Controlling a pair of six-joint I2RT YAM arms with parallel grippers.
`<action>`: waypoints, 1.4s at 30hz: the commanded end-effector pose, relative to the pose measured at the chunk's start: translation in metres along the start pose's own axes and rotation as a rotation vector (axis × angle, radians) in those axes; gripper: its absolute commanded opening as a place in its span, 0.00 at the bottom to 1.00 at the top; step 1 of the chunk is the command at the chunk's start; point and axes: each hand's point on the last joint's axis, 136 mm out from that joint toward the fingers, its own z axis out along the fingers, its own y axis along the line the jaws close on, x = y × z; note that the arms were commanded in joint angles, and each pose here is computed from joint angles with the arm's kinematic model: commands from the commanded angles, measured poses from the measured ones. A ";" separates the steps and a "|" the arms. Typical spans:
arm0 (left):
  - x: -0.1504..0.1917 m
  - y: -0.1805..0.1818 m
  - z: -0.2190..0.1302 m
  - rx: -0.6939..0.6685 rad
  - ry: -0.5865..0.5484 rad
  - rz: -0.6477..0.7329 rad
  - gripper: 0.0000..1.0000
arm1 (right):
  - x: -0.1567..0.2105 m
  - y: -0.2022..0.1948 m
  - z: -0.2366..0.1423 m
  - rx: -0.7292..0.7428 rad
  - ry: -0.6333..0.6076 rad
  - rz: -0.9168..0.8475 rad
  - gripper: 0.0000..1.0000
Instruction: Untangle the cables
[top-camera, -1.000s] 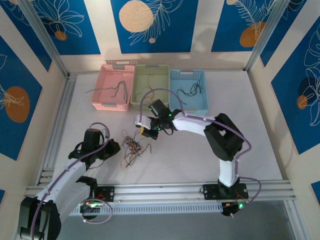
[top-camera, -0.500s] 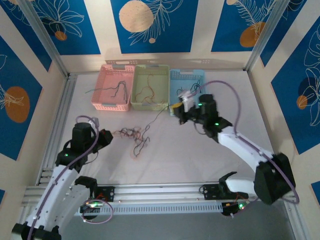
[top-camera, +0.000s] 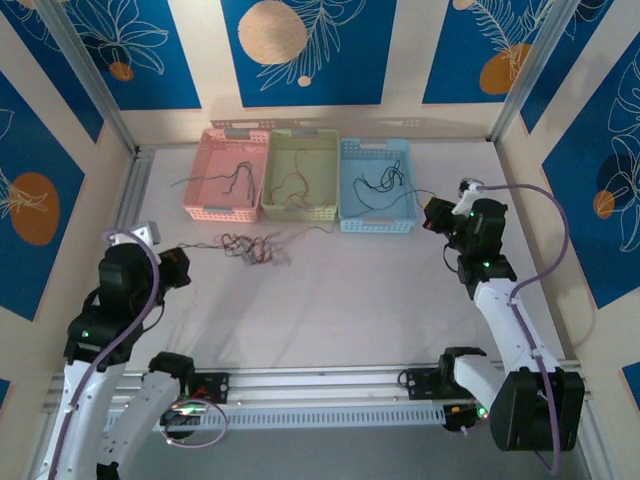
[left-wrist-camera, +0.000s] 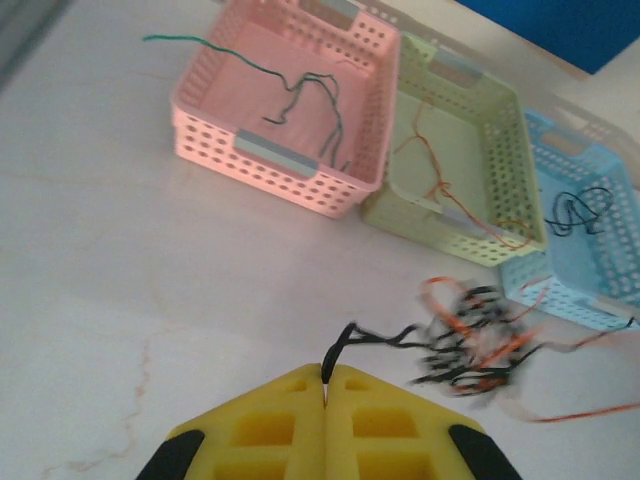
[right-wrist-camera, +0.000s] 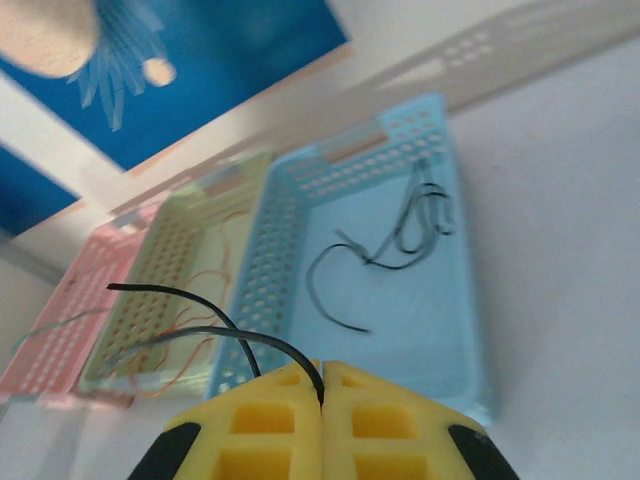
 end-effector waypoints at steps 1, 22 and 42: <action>-0.011 0.016 -0.023 -0.090 -0.052 0.066 0.00 | 0.012 -0.029 0.001 0.088 0.026 0.133 0.00; 0.036 0.017 0.027 -0.089 0.183 0.103 0.00 | -0.010 -0.060 -0.024 0.257 -0.026 0.175 0.00; -0.013 0.069 0.007 -0.441 0.097 0.311 0.00 | -0.041 -0.159 -0.073 0.469 -0.225 0.579 0.00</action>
